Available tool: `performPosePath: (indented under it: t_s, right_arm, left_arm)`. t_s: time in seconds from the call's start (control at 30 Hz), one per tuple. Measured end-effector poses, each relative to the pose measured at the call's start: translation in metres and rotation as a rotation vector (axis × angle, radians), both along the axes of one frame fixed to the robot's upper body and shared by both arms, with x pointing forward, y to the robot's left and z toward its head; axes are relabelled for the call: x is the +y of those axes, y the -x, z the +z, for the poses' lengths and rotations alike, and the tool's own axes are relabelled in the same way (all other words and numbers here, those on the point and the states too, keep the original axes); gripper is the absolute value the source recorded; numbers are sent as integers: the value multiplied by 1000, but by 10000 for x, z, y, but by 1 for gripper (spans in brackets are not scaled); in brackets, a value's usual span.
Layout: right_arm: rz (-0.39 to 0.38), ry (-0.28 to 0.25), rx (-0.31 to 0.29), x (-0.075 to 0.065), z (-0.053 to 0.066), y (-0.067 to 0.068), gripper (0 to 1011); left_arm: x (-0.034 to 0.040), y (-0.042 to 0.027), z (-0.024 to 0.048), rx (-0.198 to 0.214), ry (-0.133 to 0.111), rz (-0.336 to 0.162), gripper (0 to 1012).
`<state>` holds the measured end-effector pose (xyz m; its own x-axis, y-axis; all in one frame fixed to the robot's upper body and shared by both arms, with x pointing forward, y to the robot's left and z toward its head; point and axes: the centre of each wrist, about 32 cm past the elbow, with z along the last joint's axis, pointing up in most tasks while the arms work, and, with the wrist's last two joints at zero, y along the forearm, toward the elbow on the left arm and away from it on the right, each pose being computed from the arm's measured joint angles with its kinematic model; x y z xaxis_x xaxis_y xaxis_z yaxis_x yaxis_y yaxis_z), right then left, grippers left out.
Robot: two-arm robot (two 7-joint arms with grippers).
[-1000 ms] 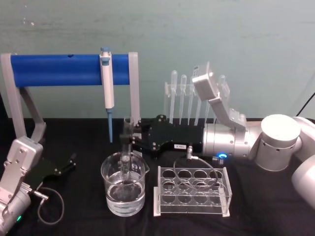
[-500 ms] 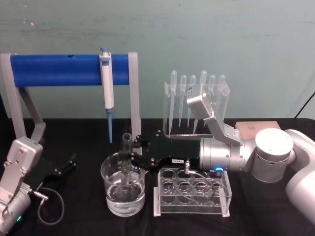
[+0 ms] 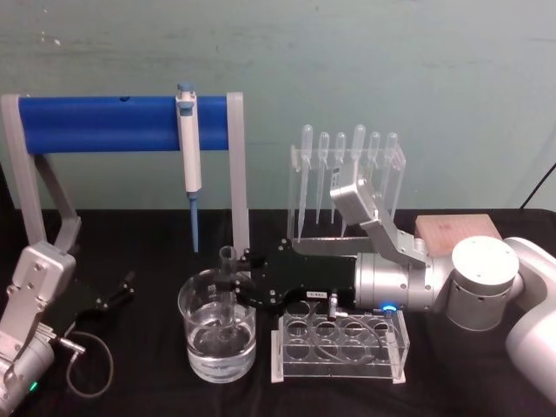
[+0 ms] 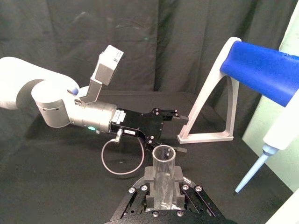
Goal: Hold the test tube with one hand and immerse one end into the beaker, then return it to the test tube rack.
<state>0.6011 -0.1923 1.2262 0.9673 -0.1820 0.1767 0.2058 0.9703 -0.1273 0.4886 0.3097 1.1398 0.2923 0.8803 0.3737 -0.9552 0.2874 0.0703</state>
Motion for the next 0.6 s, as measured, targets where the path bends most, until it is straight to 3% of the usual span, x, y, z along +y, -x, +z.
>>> performPosePath:
  t_s: [0.6]
  right_arm:
    - [-13, -5, 4, -33, -88, 15, 239]
  left_arm:
    - [0, 0, 0, 0, 0, 0, 1000]
